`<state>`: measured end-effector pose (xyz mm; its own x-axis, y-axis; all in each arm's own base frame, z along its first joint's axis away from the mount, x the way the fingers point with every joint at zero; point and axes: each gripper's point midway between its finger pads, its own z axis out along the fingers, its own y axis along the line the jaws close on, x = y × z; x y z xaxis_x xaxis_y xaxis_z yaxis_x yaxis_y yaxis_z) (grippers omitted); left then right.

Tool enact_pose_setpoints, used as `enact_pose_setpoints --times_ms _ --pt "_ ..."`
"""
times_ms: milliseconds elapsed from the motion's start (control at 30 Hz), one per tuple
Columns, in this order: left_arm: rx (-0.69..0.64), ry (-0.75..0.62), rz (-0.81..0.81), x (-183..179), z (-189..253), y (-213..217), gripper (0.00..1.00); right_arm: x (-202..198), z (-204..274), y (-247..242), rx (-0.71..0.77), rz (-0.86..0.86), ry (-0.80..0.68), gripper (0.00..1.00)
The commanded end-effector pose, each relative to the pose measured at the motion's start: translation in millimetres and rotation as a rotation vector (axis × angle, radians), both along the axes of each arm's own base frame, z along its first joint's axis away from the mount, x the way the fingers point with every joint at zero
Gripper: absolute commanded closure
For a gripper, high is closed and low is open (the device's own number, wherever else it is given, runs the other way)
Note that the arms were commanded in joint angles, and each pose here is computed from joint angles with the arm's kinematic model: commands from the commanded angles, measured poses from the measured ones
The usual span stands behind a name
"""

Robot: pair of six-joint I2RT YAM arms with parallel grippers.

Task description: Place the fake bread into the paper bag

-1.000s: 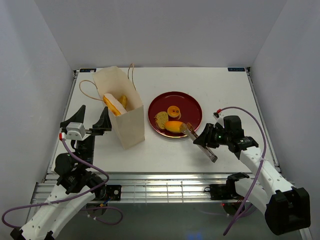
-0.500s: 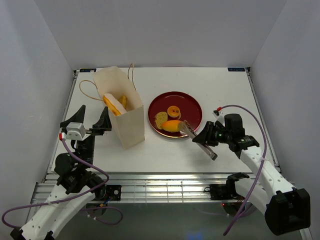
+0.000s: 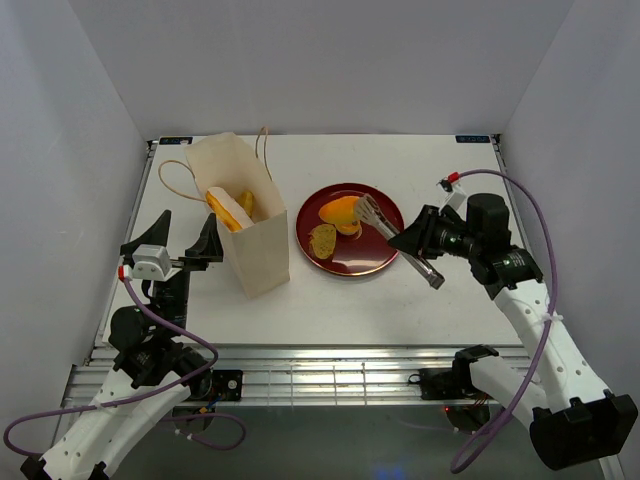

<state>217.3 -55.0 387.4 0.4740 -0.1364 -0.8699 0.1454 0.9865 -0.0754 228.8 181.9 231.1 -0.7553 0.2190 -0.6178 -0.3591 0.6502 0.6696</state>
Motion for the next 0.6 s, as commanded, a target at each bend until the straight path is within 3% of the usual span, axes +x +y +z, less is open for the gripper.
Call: enact_pose_setpoints --times_ms 0,300,567 --pt "-0.003 -0.009 -0.011 -2.8 5.0 -0.4 0.05 7.9 52.7 1.4 0.011 0.023 -0.146 0.92" --pt "-0.007 -0.016 -0.01 -4.9 6.6 1.2 0.05 1.1 164.5 4.7 0.069 0.068 -0.403 0.92" --pt "-0.006 -0.014 -0.009 -4.1 6.1 0.9 0.05 0.7 209.9 18.2 0.121 0.137 -0.513 0.92"
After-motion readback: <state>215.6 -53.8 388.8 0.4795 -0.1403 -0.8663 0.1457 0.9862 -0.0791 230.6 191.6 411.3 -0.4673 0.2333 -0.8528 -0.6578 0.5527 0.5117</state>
